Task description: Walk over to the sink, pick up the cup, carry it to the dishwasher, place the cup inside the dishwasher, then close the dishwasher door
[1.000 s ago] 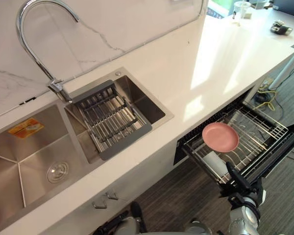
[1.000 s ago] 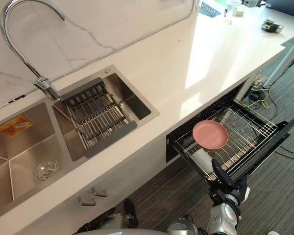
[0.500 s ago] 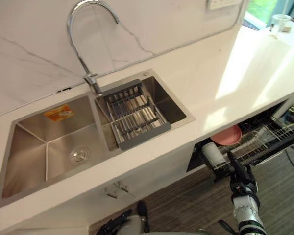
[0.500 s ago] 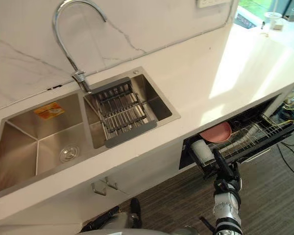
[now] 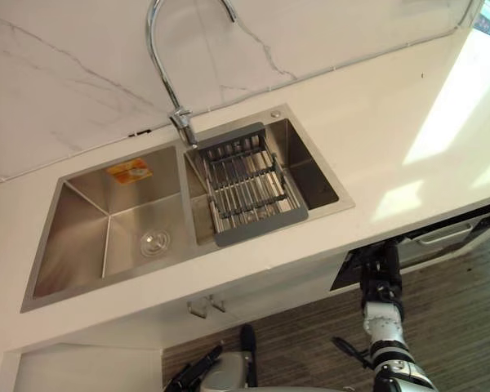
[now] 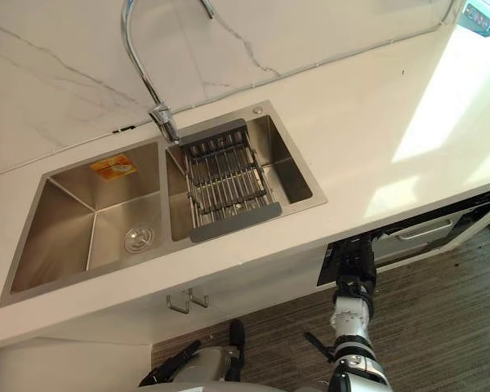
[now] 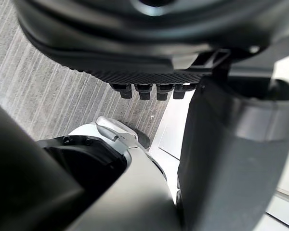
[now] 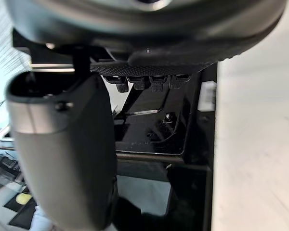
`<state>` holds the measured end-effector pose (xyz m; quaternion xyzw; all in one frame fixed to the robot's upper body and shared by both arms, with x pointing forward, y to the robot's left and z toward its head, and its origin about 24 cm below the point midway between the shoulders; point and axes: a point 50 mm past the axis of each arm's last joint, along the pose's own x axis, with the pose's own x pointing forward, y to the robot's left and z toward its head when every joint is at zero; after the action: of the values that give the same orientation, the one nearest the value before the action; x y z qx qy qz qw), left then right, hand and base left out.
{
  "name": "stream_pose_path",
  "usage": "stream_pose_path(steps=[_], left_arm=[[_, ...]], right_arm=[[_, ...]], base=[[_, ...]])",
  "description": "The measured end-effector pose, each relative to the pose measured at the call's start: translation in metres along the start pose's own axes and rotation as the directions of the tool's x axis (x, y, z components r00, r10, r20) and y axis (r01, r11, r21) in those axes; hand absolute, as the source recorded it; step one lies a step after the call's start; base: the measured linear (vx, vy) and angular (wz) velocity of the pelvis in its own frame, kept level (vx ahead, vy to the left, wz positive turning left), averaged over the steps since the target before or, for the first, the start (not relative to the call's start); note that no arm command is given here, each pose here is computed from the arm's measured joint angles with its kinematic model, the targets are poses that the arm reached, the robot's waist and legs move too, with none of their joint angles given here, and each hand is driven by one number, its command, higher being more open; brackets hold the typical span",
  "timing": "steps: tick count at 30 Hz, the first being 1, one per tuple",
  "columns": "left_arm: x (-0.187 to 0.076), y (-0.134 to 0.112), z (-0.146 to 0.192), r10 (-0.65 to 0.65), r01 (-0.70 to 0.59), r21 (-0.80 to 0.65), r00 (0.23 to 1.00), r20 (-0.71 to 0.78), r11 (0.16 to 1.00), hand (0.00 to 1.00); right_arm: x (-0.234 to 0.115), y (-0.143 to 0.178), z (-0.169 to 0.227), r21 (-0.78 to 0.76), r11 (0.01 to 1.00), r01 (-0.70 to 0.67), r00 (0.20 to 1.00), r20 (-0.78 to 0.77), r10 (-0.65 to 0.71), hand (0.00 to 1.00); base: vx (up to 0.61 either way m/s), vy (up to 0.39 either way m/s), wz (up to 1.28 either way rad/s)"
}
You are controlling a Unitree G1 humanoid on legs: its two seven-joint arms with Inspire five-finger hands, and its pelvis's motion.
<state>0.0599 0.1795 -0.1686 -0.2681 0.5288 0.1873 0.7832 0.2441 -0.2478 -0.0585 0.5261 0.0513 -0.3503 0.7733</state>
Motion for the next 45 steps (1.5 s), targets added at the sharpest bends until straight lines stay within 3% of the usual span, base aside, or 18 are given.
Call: stream_pose_path(steps=[7, 10, 13, 17, 21, 23, 29, 33, 39, 43, 45], left_arm=[[0.001, -0.005, 0.001, -0.025, 0.025, 0.000, 1.000, 0.006, 1.000, 1.00], [0.001, -0.005, 0.002, -0.024, 0.024, 0.000, 1.000, 0.009, 1.000, 1.00], [0.001, -0.005, 0.001, -0.025, 0.025, 0.005, 1.000, 0.013, 1.000, 1.00], [0.001, -0.005, 0.000, -0.032, 0.031, 0.028, 0.999, 0.009, 0.999, 1.00], [0.001, -0.006, 0.001, -0.039, 0.038, 0.021, 0.999, 0.008, 0.999, 1.00], [0.001, -0.002, 0.004, -0.033, 0.033, 0.012, 0.999, 0.011, 0.999, 1.00], [-0.003, 0.022, 0.027, -0.002, 0.001, 0.022, 0.999, 0.036, 1.000, 1.00], [-0.004, 0.026, 0.029, -0.003, 0.003, 0.001, 1.000, 0.030, 1.000, 1.00], [-0.003, 0.019, 0.031, -0.102, 0.102, -0.058, 0.995, 0.003, 0.993, 1.00], [-0.006, 0.028, 0.048, -0.120, 0.119, -0.040, 0.993, -0.019, 0.992, 1.00], [-0.005, 0.024, 0.035, -0.135, 0.132, -0.101, 0.991, -0.021, 0.986, 1.00]], right_arm=[[-0.002, 0.029, 0.003, -0.021, 0.989, -0.145, 0.989, 0.038, 0.145, 1.00], [0.000, 0.035, 0.010, -0.197, 0.957, -0.212, 0.976, 0.011, 0.219, 1.00], [-0.001, 0.020, 0.014, -0.400, 0.890, -0.219, 0.974, -0.035, 0.224, 1.00], [-0.014, -0.039, -0.002, -0.655, 0.727, -0.206, 0.969, -0.241, 0.058, 1.00], [-0.055, -0.116, -0.031, -0.761, 0.631, -0.150, 0.898, -0.371, -0.234, 1.00], [-0.067, -0.135, -0.030, -0.797, 0.590, -0.131, 0.879, -0.369, -0.303, 1.00], [-0.076, -0.157, -0.004, -0.866, 0.500, -0.021, 0.909, -0.225, -0.352, 1.00], [-0.079, -0.164, 0.004, -0.893, 0.449, 0.033, 0.903, -0.166, -0.396, 1.00], [-0.091, -0.171, -0.017, -0.913, 0.404, -0.056, 0.844, -0.259, -0.469, 1.00], [-0.096, -0.177, -0.022, -0.908, 0.416, -0.052, 0.787, -0.293, -0.542, 1.00], [-0.100, -0.186, -0.016, -0.902, 0.432, -0.008, 0.752, -0.290, -0.592, 1.00]], base=[[-0.10, 0.018, -0.02], [-0.03, 0.050, -0.22], [0.00, 0.000, 0.00], [0.04, -0.026, 0.09], [0.08, -0.021, 0.18], [0.09, -0.028, 0.05], [0.06, 0.011, 0.07], [0.09, 0.086, 0.38], [0.10, -0.044, 0.73], [0.00, -0.230, 1.12], [0.12, -0.223, 0.73]])
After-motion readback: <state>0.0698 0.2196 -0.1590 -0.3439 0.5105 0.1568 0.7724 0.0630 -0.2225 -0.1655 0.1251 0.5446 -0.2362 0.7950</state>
